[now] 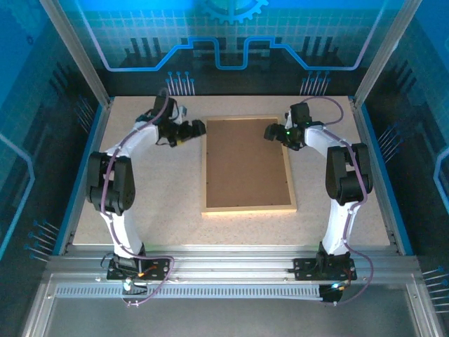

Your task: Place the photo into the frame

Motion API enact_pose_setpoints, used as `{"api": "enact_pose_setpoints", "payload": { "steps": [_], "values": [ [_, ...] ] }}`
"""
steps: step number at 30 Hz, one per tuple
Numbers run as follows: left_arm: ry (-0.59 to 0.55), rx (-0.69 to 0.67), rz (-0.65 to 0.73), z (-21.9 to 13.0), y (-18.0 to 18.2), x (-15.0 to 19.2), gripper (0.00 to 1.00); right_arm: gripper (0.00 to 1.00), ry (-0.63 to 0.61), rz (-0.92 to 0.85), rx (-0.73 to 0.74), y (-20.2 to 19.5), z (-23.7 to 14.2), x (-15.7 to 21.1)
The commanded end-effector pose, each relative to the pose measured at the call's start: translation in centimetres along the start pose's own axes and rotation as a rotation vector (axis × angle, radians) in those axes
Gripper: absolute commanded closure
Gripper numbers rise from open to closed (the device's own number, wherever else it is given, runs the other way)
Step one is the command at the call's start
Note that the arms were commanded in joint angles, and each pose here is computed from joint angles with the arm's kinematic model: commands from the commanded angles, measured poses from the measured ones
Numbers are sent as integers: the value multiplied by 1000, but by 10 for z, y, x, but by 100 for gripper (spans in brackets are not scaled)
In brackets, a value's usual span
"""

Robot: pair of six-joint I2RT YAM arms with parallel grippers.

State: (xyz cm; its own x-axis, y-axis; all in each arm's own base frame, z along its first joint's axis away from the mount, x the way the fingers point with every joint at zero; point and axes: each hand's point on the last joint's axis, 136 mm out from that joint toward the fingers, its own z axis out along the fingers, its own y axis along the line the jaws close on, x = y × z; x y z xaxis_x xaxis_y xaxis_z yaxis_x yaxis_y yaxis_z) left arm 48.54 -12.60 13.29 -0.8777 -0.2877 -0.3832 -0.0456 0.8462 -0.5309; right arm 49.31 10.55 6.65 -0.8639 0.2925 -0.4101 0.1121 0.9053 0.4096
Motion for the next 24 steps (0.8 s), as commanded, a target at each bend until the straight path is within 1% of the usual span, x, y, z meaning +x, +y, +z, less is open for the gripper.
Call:
{"api": "enact_pose_setpoints", "payload": {
  "steps": [1,6,11,13,19,24],
  "values": [
    [67,-103,41,20,22,-6,9,9,-14,-57,63,-11,-15,-8],
    [101,-111,74,47,23,-31,11,9,14,-78,112,-24,-12,1],
    [148,-132,80,74,30,-43,14,9,39,-77,124,-30,-5,8],
    [158,-138,74,81,33,-45,15,9,49,-75,124,-32,-2,11],
    [166,-130,52,98,39,-45,18,15,75,-72,101,-31,6,16],
    [178,-120,40,106,40,-41,20,17,68,-74,95,-29,5,15]
  ]
}}
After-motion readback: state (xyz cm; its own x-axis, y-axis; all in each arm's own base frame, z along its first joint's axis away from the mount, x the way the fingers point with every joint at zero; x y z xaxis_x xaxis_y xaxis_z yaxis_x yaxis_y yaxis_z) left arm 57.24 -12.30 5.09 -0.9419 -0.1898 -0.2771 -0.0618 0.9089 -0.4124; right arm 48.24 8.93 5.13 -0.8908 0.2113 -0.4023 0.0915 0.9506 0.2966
